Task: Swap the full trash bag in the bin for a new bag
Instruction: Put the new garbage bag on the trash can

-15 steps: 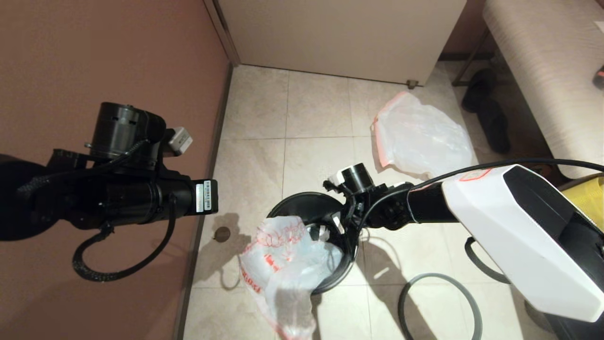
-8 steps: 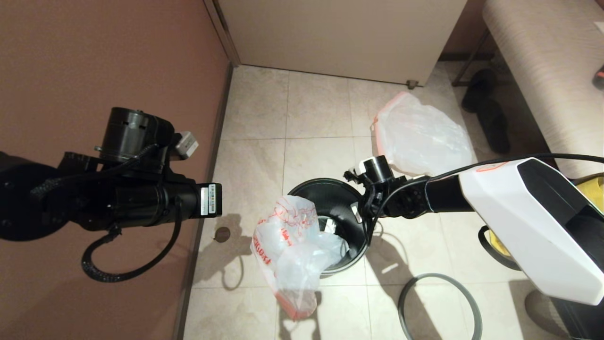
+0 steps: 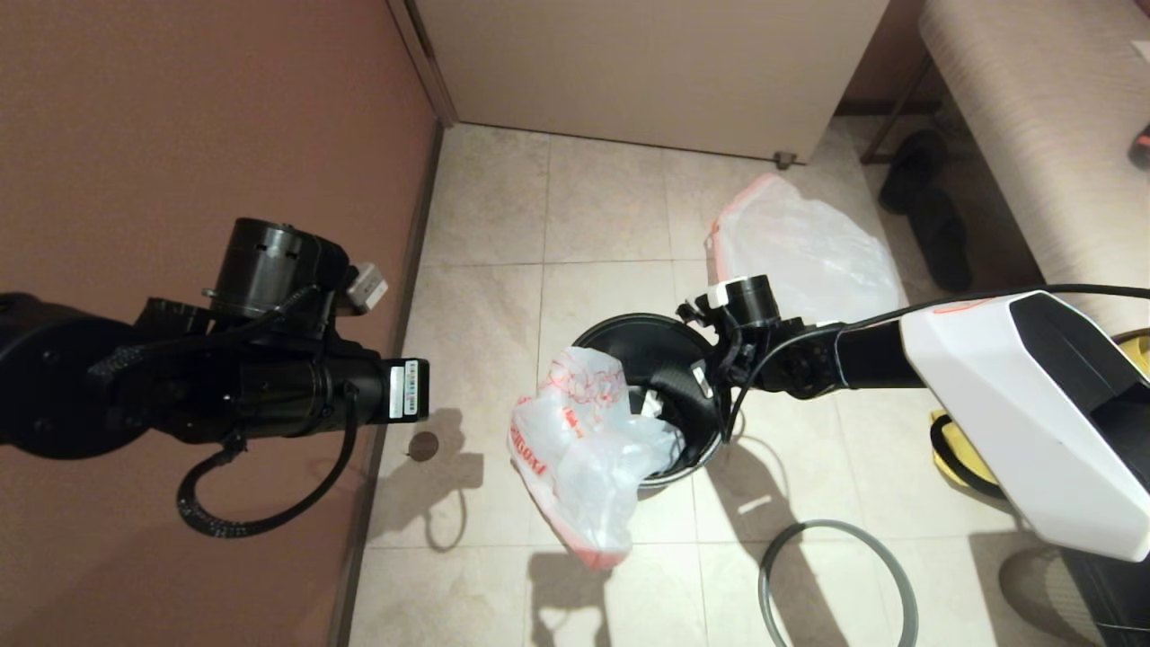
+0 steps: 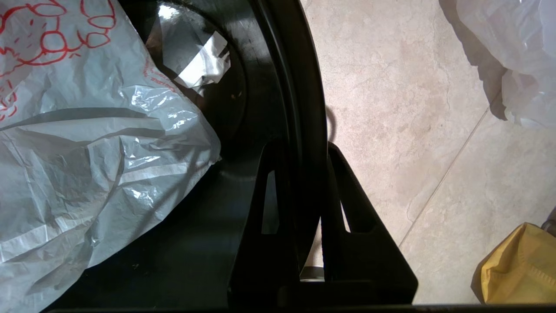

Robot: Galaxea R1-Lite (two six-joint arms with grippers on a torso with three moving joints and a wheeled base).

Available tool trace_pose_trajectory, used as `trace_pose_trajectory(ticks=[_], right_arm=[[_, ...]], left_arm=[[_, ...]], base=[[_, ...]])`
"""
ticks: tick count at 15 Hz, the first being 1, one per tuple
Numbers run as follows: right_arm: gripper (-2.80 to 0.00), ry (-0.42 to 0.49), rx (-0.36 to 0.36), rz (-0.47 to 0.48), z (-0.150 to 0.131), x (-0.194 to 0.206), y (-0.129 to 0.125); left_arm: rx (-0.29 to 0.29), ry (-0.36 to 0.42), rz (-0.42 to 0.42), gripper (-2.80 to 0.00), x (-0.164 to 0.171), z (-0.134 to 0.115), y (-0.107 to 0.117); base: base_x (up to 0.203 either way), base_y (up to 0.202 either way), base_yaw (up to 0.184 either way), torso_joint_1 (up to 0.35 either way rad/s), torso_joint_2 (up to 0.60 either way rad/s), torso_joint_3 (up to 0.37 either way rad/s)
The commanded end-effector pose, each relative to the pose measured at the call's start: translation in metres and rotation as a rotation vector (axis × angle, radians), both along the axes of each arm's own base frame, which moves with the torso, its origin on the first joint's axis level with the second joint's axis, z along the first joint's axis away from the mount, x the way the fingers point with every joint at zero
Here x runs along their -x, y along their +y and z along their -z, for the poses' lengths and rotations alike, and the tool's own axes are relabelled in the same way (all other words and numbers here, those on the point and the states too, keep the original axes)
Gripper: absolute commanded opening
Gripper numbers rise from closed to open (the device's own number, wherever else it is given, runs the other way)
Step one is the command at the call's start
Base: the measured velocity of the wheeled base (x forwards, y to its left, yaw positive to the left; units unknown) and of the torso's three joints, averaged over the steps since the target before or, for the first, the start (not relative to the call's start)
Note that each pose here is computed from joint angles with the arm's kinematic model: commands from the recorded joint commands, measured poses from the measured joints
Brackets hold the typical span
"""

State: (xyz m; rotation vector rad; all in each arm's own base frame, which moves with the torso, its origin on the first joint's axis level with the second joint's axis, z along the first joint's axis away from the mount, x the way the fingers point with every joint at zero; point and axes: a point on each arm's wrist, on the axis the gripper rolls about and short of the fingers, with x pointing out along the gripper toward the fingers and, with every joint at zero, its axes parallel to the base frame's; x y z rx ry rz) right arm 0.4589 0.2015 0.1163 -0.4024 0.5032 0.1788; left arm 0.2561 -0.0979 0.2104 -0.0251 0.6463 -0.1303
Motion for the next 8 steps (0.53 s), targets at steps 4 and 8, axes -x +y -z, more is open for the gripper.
trace_pose_trajectory(ticks=[4, 8], right_arm=[[0.0, -0.031, 0.012, -0.025, -0.012, 0.002, 0.003], [0.0, -0.04, 0.005, -0.029, -0.022, 0.007, 0.004]], left_arm=[[-0.006, 0.019, 0.008, -2.8, -0.002, 0.005, -0.004], [-0.008, 0.023, 0.01, -2.8, -0.002, 0.007, -0.004]], base=[[0.0, 0.0, 0.0, 0.0, 0.0, 0.0], [0.0, 0.0, 0.0, 0.0, 0.0, 0.0]])
